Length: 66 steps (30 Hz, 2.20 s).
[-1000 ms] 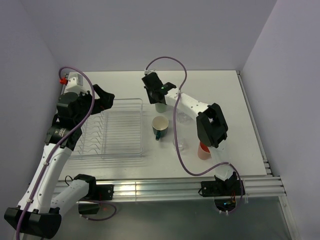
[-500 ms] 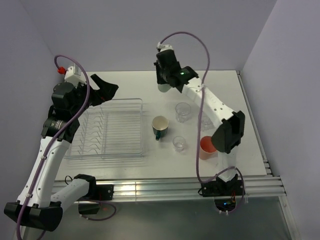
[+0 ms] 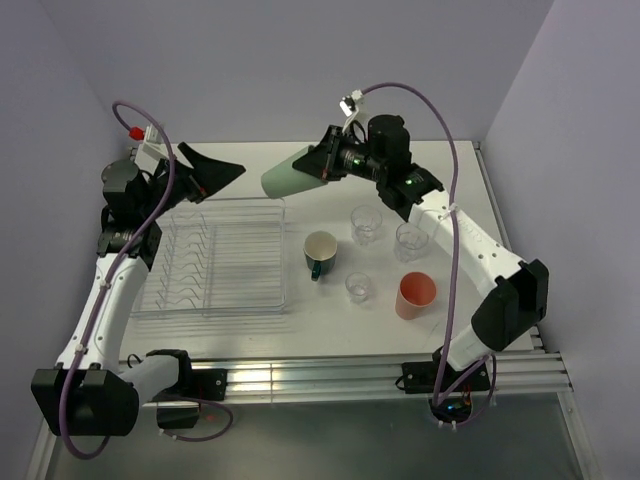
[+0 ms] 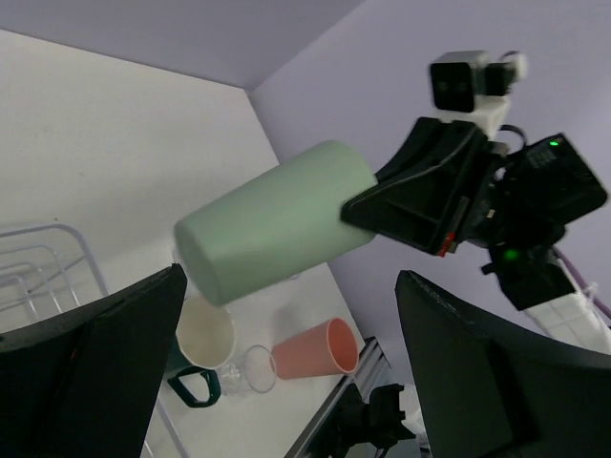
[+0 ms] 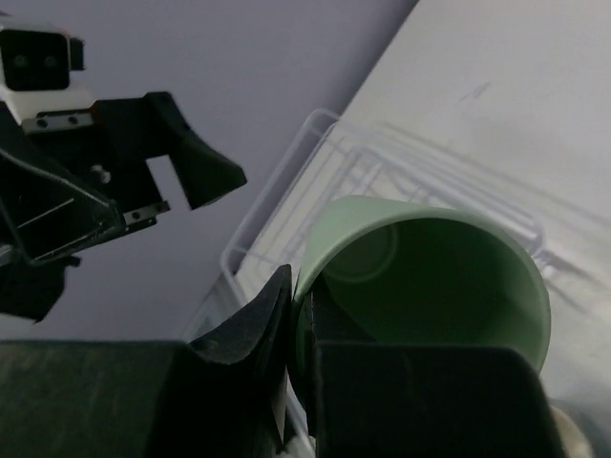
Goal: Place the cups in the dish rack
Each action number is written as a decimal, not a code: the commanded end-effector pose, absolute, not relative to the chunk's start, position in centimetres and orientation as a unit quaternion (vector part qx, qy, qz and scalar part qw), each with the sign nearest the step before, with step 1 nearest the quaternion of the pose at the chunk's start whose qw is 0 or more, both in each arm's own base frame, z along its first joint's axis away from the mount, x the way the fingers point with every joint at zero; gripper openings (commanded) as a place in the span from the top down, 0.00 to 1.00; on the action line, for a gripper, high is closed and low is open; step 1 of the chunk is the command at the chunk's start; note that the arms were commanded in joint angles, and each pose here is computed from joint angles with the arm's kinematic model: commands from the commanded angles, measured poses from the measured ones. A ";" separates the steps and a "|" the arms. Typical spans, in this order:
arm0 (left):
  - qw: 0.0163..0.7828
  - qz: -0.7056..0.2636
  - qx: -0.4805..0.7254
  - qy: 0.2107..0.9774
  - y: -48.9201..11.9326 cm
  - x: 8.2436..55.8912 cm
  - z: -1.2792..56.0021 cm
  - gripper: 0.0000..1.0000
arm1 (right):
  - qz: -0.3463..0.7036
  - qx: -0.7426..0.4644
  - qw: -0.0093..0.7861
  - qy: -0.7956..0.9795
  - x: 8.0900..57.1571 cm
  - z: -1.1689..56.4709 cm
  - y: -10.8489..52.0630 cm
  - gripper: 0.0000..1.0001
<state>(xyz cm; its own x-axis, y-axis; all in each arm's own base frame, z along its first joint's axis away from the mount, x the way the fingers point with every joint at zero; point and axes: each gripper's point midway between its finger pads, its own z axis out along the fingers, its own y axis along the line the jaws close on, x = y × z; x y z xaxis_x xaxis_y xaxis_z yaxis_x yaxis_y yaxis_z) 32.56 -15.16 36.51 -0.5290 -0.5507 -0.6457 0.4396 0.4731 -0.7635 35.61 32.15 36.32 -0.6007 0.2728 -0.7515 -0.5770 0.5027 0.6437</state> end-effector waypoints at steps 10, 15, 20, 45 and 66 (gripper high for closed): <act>0.512 -0.522 0.006 0.682 -15.6 32.2 37.6 0.01 | 0.689 -0.129 0.349 0.622 31.8 41.3 35.5 1.00; 0.509 -0.519 0.008 0.686 -15.7 32.3 37.0 0.01 | 0.716 -0.129 0.325 0.604 31.7 41.8 35.9 1.00; 0.501 -0.538 0.030 0.677 -16.6 31.3 37.3 0.01 | 0.728 -0.121 0.312 0.598 32.0 41.7 36.2 1.00; 0.489 -0.562 0.059 0.665 -17.5 28.9 38.6 0.88 | 0.755 -0.103 0.299 0.574 32.7 41.9 36.4 1.00; 0.534 -0.486 0.045 0.690 -15.8 28.5 40.6 1.00 | 0.660 -0.038 0.386 0.643 35.8 39.2 34.5 0.44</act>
